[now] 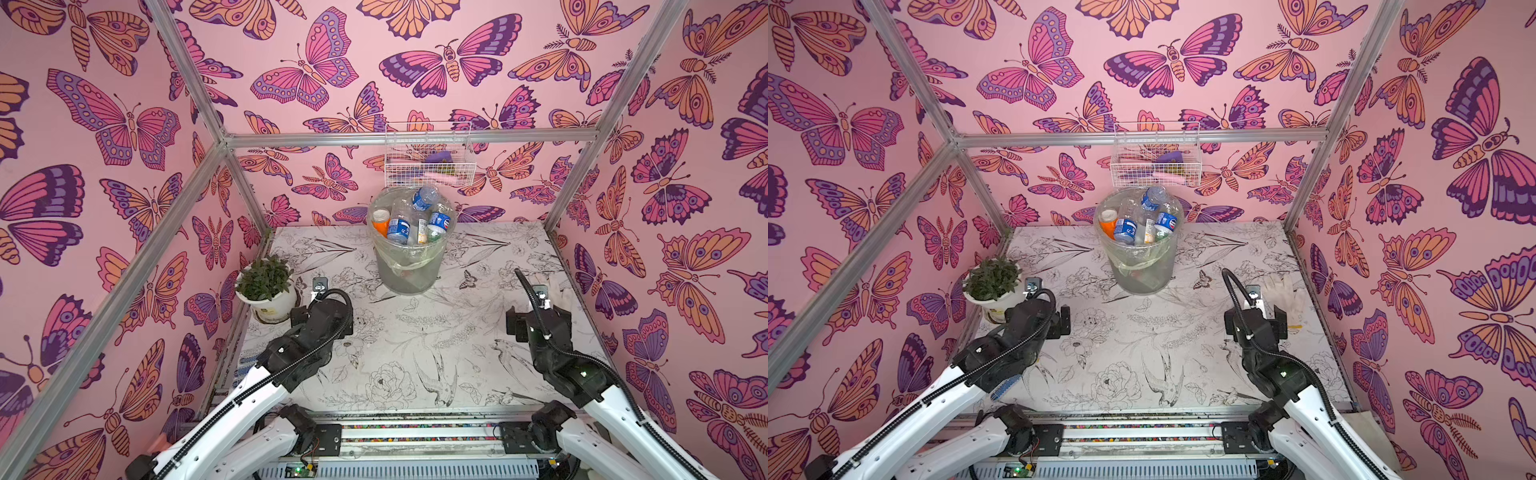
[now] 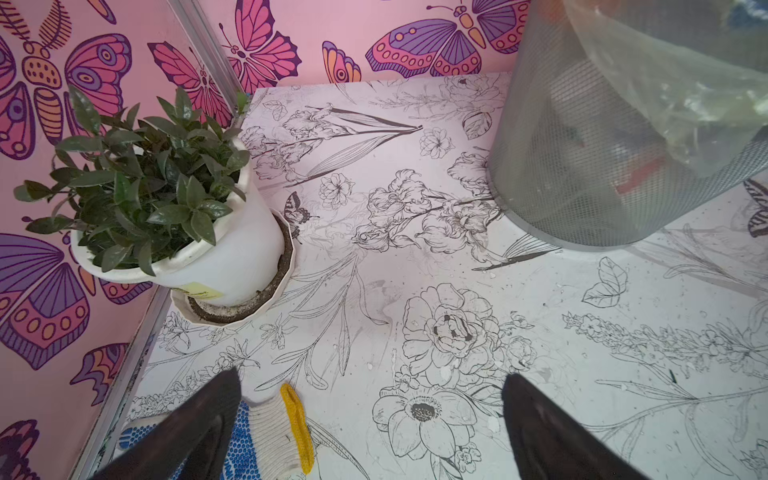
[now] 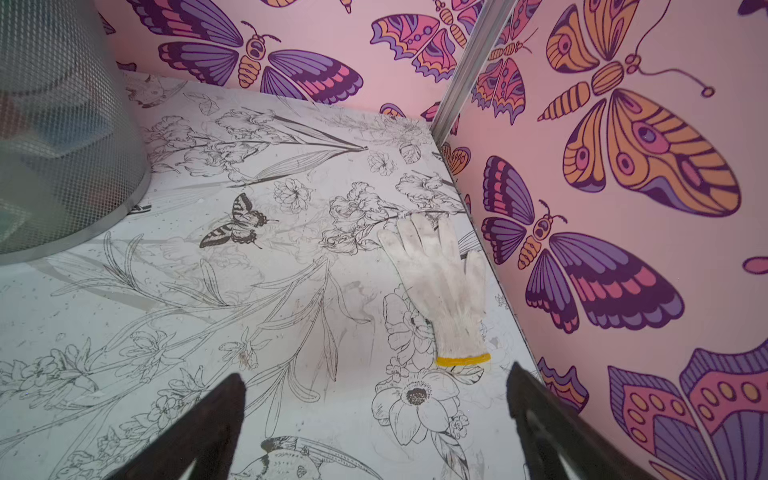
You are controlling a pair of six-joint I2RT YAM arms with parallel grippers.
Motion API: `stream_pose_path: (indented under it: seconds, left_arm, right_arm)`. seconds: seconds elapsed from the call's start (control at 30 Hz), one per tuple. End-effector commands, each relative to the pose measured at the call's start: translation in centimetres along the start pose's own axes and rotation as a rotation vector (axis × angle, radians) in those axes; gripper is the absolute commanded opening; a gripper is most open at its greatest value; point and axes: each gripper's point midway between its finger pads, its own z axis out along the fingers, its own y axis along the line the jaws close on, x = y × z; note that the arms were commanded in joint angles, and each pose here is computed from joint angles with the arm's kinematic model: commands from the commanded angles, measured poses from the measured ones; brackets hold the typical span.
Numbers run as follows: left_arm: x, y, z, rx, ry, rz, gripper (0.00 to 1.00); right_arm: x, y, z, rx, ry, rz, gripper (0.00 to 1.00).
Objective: Throw the plastic bottles in the bin
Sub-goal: Reset both arms
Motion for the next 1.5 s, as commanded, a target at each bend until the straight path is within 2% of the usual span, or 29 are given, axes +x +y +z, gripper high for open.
stream_pose_path:
  seconds: [0.0, 0.37, 0.9, 1.23, 1.47]
  left_arm:
    - [0.6, 0.7, 0.8, -0.047, -0.012, 0.016, 1.00]
    - [2.7, 1.5, 3.3, -0.115, 0.013, 0.037, 1.00]
    - [4.9, 3.6, 6.1, -0.265, 0.008, 0.078, 1.00]
    - [4.8, 5.9, 6.8, -0.394, -0.007, 0.118, 1.00]
    - [6.8, 6.4, 8.0, -0.434, 0.012, 0.134, 1.00]
  right_arm:
    - [0.1, -0.1, -0.1, -0.003, -0.033, 0.049, 0.99]
    - [2.9, -0.9, 1.0, 0.082, 0.003, -0.001, 0.99]
    - [4.8, -0.2, 1.9, 0.075, 0.005, -0.039, 0.99]
    - [5.7, 0.1, 2.4, 0.075, 0.016, -0.031, 0.99]
    - [6.3, 0.3, 2.8, 0.081, 0.024, -0.047, 0.99]
